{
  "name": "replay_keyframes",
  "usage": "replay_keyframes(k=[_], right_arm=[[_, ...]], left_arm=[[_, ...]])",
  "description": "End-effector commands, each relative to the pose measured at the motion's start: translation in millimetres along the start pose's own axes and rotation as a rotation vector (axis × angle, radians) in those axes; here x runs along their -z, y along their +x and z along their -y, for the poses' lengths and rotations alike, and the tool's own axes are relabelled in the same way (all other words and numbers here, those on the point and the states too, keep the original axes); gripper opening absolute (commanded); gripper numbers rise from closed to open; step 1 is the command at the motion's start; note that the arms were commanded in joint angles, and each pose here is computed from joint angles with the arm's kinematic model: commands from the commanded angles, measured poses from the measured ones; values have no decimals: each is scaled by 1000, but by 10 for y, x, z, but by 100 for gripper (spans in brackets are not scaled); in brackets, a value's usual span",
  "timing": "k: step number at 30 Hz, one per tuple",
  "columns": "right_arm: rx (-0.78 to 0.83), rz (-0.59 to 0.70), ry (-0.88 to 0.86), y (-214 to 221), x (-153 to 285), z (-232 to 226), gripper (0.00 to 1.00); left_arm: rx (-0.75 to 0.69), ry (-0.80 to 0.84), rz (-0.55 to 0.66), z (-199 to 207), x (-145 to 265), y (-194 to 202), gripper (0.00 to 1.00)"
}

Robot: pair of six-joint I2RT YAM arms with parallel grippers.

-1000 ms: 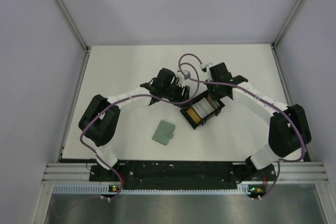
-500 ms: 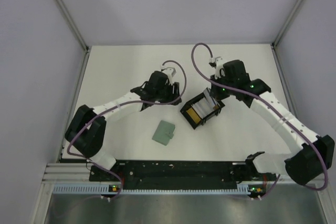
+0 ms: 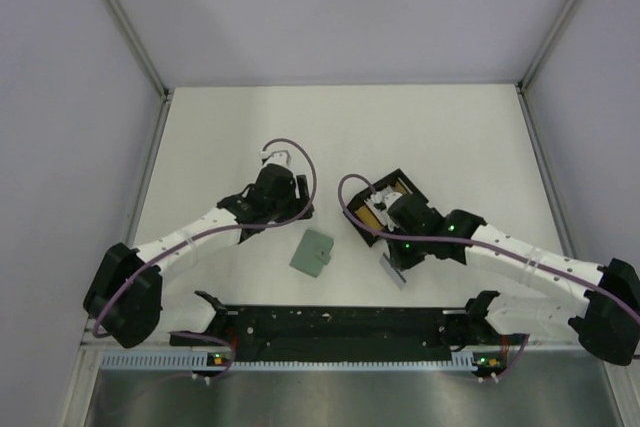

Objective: Put the credit cards into the card holder
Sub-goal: Open the card holder at the center of the board.

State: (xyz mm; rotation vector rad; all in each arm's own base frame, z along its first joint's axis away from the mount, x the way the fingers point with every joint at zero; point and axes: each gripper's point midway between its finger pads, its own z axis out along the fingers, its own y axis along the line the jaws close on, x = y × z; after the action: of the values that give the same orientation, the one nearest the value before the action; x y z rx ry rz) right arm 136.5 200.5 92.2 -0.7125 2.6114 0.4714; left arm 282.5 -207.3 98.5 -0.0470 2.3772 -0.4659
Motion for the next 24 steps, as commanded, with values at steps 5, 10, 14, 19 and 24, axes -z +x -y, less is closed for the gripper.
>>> replay_keyframes(k=[5,10,14,19,24], right_arm=[[-49,177,149,-202,-169,126,0],[-55,187,206,-82,-344,189,0],[-59,165,219,6,-422,221,3],[-62,156,212,96,-428,242,8],[-62,151,182,127,-418,200,8]], left_arm=[[59,-78,80,-216,111,-27,74],[78,-74,99,-271,118,35,75],[89,-63,89,-303,93,130,74],[94,-52,81,-308,79,190,74],[88,-39,80,-286,64,187,74]])
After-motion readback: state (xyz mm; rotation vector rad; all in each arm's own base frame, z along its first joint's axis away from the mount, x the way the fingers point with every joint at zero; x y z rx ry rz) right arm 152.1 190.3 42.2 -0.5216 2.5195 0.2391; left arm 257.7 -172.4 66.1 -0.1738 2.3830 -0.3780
